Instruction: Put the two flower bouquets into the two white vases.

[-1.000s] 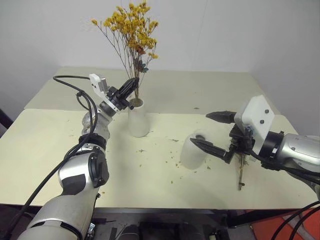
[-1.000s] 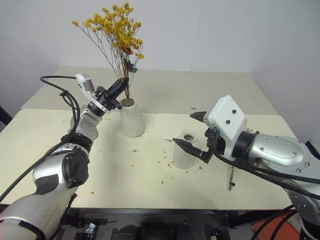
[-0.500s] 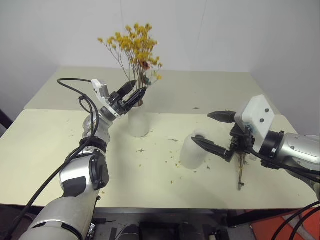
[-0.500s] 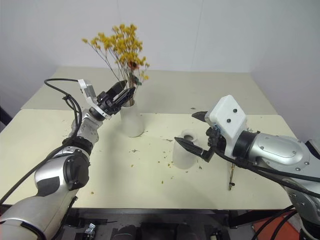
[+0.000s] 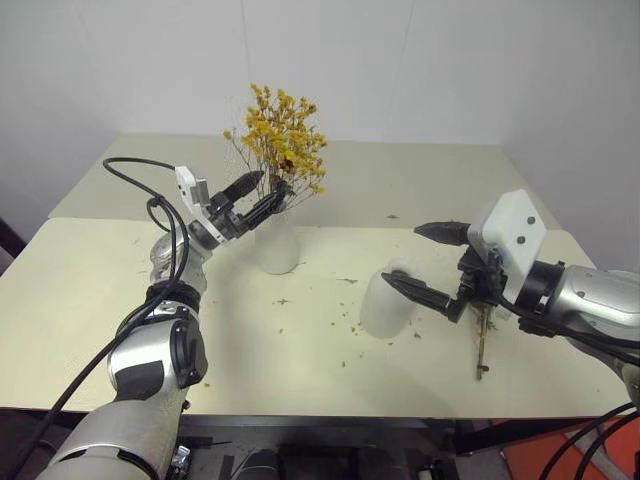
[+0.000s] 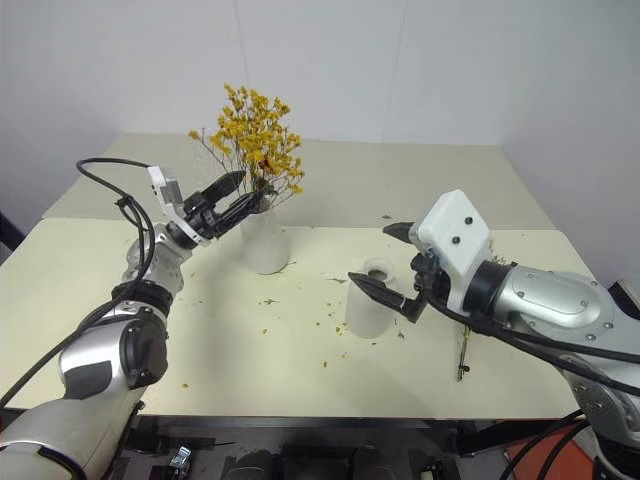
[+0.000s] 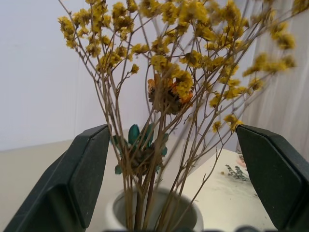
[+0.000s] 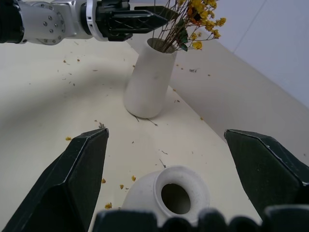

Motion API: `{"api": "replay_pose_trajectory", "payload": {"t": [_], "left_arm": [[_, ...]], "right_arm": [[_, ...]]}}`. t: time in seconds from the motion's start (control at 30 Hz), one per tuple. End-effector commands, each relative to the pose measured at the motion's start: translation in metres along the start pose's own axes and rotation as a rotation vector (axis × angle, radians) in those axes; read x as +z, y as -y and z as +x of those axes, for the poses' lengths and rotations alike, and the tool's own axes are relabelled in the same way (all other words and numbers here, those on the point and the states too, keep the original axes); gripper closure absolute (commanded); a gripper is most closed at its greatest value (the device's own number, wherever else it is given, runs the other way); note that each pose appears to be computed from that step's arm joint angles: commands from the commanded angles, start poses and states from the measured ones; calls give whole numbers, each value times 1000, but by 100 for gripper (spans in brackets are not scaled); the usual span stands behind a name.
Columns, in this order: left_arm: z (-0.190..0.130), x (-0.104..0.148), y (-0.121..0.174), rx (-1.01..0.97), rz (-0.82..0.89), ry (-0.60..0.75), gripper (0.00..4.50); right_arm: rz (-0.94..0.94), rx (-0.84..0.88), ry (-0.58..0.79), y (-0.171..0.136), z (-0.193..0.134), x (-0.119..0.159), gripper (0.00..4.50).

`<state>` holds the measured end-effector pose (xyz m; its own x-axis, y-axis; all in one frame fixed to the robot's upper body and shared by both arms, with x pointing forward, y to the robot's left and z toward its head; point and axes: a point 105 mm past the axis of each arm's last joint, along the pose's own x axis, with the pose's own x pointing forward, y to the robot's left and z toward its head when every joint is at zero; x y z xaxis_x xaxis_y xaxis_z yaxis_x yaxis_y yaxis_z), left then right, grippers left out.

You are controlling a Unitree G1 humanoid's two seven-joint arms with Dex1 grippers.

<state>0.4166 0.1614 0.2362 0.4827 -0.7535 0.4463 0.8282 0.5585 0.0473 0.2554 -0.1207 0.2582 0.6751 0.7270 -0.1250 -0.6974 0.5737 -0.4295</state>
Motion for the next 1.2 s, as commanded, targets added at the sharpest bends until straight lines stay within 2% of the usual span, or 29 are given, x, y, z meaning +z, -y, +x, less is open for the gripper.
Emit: {"api": "replay_pose_trajectory", "payload": {"t": [0.03, 0.4, 0.5, 0.6, 0.67, 0.77, 0.87, 1.0, 1.2], "left_arm": [[-2, 25, -1, -37, 26, 59, 3], [-37, 56, 10, -147, 120, 64, 3], [-57, 68, 14, -123, 173, 44, 3], [-70, 82, 26, -137, 228, -23, 3], [-66, 87, 42, -179, 268, -144, 3], [-59, 79, 73, -325, 333, -341, 3], [-48, 74, 96, -419, 329, -393, 3], [-30, 55, 107, -476, 337, -447, 3], [-9, 20, 122, -624, 338, -533, 3]], "right_arm": [[-43, -9, 49, 1, -1, 11, 0], [-41, -6, 57, 4, 2, 10, 0], [-30, -27, 51, 7, -1, 9, 0], [-17, -71, 32, 14, -6, 7, 0], [-8, -122, 1, 23, -15, 4, 0], [24, -189, -49, 36, -31, -3, 0], [64, -270, -158, 46, -51, -23, 0], [148, -399, -306, 59, -71, -56, 0], [324, -510, -489, 68, -79, -106, 0]]}}
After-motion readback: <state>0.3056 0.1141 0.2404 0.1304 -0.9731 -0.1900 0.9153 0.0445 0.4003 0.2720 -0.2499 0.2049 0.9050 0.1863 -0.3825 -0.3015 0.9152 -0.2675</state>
